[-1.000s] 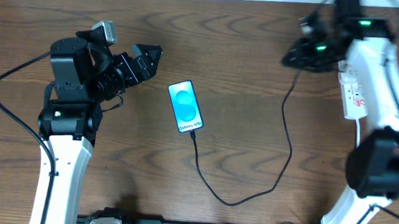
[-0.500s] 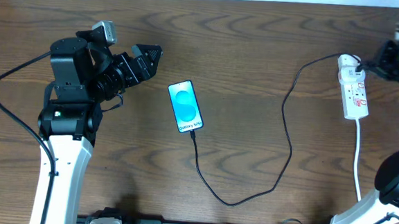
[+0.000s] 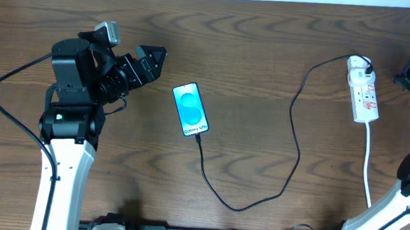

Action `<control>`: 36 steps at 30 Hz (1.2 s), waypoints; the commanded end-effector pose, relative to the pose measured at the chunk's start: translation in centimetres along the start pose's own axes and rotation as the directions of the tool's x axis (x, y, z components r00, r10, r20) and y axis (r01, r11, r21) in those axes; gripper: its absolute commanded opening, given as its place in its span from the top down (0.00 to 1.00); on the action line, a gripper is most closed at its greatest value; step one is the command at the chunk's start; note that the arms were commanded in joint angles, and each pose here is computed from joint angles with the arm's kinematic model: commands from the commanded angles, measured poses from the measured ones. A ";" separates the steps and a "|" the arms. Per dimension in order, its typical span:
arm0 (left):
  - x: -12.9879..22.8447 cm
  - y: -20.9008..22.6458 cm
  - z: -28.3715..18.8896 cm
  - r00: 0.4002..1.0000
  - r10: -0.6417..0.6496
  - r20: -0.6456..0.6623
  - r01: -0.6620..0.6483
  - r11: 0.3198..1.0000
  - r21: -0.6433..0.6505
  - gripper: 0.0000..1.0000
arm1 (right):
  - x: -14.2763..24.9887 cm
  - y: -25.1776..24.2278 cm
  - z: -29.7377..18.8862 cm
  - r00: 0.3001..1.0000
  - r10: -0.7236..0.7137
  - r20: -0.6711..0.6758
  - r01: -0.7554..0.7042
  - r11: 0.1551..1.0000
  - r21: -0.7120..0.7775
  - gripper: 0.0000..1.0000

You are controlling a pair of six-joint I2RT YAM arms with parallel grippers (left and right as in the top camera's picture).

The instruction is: Plug charger to phone and switch on socket

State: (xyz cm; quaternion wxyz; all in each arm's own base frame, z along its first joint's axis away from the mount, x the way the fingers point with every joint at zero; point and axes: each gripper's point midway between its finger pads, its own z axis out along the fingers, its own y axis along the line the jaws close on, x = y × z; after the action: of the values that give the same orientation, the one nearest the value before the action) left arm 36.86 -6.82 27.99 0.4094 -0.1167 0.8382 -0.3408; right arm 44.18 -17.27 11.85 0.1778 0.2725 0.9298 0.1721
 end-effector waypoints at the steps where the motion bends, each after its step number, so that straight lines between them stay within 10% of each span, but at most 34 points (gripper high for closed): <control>1: 0.2 0.1 0.0 1.000 0.013 -0.007 -0.013 1.000 0.004 0.05 | -0.1 -0.9 1.7 1.000 -0.017 -0.020 0.017 1.000 0.001 0.99; 36: 0.2 0.1 0.0 1.000 0.013 -0.007 -0.012 1.000 0.004 0.05 | 0.9 -1.1 10.9 0.991 -0.091 -0.100 0.088 0.996 -0.032 0.99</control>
State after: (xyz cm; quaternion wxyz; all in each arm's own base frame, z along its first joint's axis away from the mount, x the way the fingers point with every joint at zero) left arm 36.86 -6.83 28.00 0.4096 -0.1166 0.8382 -0.3408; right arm 47.49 -16.56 2.78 0.1547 0.2358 0.9427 0.1785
